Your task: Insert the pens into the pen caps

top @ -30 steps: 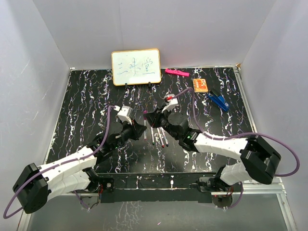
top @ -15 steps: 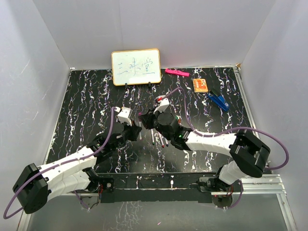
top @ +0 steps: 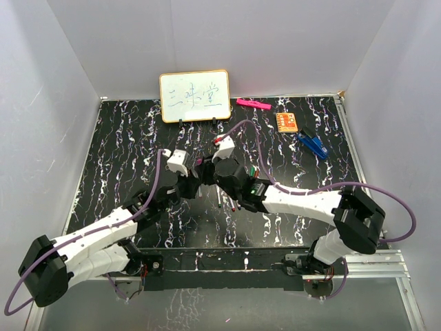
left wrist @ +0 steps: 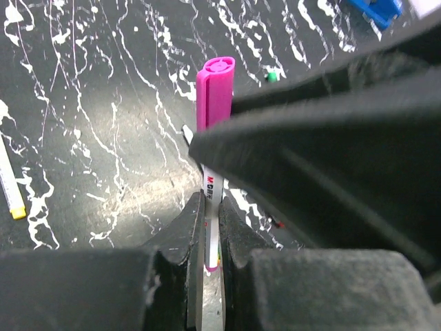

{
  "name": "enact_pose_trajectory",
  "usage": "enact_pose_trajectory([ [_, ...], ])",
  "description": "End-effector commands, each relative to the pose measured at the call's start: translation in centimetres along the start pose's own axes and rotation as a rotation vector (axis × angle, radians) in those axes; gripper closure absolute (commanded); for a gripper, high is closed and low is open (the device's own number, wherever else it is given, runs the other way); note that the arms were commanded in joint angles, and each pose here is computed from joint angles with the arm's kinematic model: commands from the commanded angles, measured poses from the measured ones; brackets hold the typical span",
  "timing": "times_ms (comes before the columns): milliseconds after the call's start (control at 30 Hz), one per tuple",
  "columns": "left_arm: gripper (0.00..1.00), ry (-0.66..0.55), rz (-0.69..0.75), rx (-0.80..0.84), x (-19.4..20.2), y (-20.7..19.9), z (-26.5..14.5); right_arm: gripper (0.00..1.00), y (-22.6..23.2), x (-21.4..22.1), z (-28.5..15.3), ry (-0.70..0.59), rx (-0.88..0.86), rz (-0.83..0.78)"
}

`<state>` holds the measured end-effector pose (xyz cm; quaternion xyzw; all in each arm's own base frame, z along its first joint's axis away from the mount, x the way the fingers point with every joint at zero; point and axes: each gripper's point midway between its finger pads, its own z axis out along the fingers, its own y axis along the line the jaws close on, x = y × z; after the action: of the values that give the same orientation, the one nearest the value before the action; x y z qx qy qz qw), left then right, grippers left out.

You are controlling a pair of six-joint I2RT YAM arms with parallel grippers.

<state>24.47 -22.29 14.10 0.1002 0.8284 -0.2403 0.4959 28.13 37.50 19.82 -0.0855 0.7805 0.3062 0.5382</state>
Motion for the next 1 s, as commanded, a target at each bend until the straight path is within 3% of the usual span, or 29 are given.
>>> enact_pose_trajectory([
  [0, 1.00, -0.132, -0.082, 0.034, -4.4, -1.4, -0.5, 0.63, 0.0, -0.9, -1.0, 0.033, 0.075, -0.120],
  [133, 1.00, -0.075, -0.085, -0.005, -2.5, -0.3, -0.7, 0.39, -0.9, -5.3, -2.2, -0.076, 0.147, -0.119],
  [333, 1.00, 0.007, -0.036, -0.105, -1.1, 1.3, 0.0, 0.34, -4.6, -7.9, -4.0, -0.116, 0.277, -0.083],
  [567, 1.00, 0.167, 0.072, -0.284, -0.6, 4.0, 2.0, 0.26, -12.4, -6.1, -4.6, 0.036, 0.405, 0.061],
  [767, 1.00, 0.324, -0.022, -0.360, 0.9, 8.4, 4.2, 0.14, -14.9, -4.3, -5.4, 0.111, 0.458, 0.057],
  [967, 1.00, 0.408, -0.067, -0.404, 1.7, 10.4, 5.3, 0.02, -15.8, -2.7, -5.8, 0.159, 0.471, 0.060],
])
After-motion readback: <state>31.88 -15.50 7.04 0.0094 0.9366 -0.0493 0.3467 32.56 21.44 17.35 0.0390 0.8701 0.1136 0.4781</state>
